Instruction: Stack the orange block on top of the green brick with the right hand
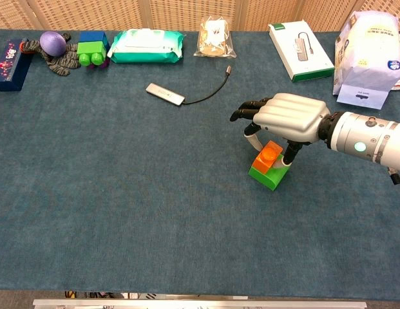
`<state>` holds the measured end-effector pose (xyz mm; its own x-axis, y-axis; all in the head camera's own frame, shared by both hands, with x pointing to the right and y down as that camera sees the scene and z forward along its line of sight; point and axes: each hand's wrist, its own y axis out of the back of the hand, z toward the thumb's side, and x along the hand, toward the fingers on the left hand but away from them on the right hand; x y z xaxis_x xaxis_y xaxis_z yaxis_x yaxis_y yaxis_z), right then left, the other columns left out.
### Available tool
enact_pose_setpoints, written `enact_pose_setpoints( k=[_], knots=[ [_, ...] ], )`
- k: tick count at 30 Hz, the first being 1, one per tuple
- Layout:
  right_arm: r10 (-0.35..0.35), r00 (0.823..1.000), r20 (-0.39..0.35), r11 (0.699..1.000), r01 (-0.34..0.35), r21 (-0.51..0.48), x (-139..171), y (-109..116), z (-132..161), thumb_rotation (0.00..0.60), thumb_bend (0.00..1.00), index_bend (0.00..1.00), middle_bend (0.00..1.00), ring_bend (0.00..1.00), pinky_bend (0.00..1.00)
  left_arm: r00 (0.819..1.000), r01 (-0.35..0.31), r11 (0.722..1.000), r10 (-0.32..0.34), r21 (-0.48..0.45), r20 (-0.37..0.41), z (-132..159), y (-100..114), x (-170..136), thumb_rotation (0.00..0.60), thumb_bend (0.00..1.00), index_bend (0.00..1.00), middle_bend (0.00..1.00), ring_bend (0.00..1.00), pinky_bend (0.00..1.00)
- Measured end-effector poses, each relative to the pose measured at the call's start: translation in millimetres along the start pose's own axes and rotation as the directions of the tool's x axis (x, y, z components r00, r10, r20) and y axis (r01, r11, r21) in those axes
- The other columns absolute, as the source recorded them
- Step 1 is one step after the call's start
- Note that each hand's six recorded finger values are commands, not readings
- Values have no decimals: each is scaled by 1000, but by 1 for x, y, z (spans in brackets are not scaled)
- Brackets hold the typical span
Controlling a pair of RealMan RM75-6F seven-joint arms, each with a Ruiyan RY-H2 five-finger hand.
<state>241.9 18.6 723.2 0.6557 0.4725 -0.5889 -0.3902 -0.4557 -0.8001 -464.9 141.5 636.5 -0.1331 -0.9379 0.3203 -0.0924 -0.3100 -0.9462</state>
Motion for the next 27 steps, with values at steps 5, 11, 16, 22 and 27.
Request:
enact_pose_setpoints(
  k=[5,11,16,22,27],
  knots=[
    [0,1000,2,1000,0,2,0,0,-1,600,202,708,141,72,207,1000,1,1000,-1,-1,-2,0,0,0,600,111,516,377,217,225],
    [-24,1000,7,1000,24,-7,6,5,-2,600,202,676,141,72,207,1000,-1,1000,1,2,4,1,0,1,600,112,516,377,217,225],
    [-42,999,11,999,42,-12,13,10,-5,600,200,628,141,72,207,1000,1,1000,-1,3,8,3,0,2,600,111,516,377,217,226],
    [-31,999,10,999,31,-8,15,6,-6,600,195,549,141,72,207,1000,2,1000,-2,5,10,5,0,2,600,111,516,377,217,228],
    [-26,1000,9,1000,27,-7,14,5,-6,600,162,443,141,72,207,1000,2,1000,-2,5,7,4,0,2,600,111,516,377,217,229]
  ],
)
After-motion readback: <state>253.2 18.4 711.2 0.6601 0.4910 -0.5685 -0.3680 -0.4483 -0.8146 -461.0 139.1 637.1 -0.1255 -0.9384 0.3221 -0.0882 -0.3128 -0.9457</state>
